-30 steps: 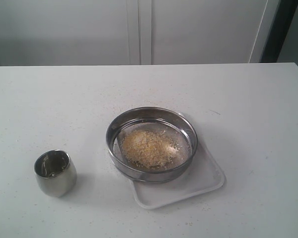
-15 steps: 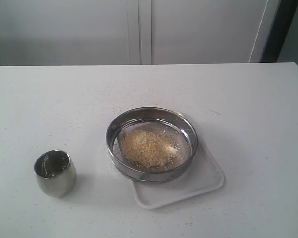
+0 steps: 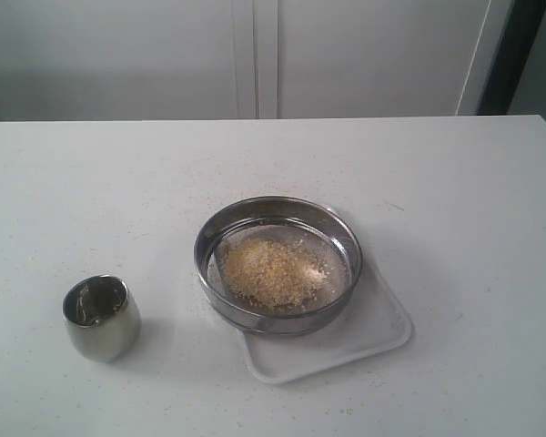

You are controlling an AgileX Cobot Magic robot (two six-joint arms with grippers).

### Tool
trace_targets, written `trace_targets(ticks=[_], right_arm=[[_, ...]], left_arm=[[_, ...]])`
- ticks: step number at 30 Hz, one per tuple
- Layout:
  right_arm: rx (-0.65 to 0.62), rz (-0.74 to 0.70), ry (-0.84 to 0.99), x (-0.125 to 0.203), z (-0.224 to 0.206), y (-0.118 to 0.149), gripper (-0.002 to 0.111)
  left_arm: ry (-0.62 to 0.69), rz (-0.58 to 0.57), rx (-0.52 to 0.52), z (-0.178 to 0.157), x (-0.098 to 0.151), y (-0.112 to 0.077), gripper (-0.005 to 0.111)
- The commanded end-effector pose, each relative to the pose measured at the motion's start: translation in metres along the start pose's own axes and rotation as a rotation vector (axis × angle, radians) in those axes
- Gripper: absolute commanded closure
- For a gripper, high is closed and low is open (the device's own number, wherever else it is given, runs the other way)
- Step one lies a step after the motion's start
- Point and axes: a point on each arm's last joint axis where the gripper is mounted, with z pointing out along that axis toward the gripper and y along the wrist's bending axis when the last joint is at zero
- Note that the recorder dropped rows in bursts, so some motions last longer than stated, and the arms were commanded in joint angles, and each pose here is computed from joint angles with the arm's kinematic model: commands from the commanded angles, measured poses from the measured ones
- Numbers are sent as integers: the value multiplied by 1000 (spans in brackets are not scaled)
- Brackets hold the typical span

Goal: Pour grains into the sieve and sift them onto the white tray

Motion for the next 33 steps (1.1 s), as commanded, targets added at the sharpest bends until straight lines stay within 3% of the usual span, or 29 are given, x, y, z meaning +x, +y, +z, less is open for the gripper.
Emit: trace_targets(ticks=[1, 25, 33], right_arm=[[-3, -2, -11, 1, 0, 0, 108], [1, -16, -19, 0, 0, 0, 108], [-15, -65, -257, -21, -3, 2, 108]], left_arm=[[20, -10, 10, 1, 4, -1, 107], [20, -10, 10, 1, 4, -1, 107], [20, -10, 10, 1, 4, -1, 107]])
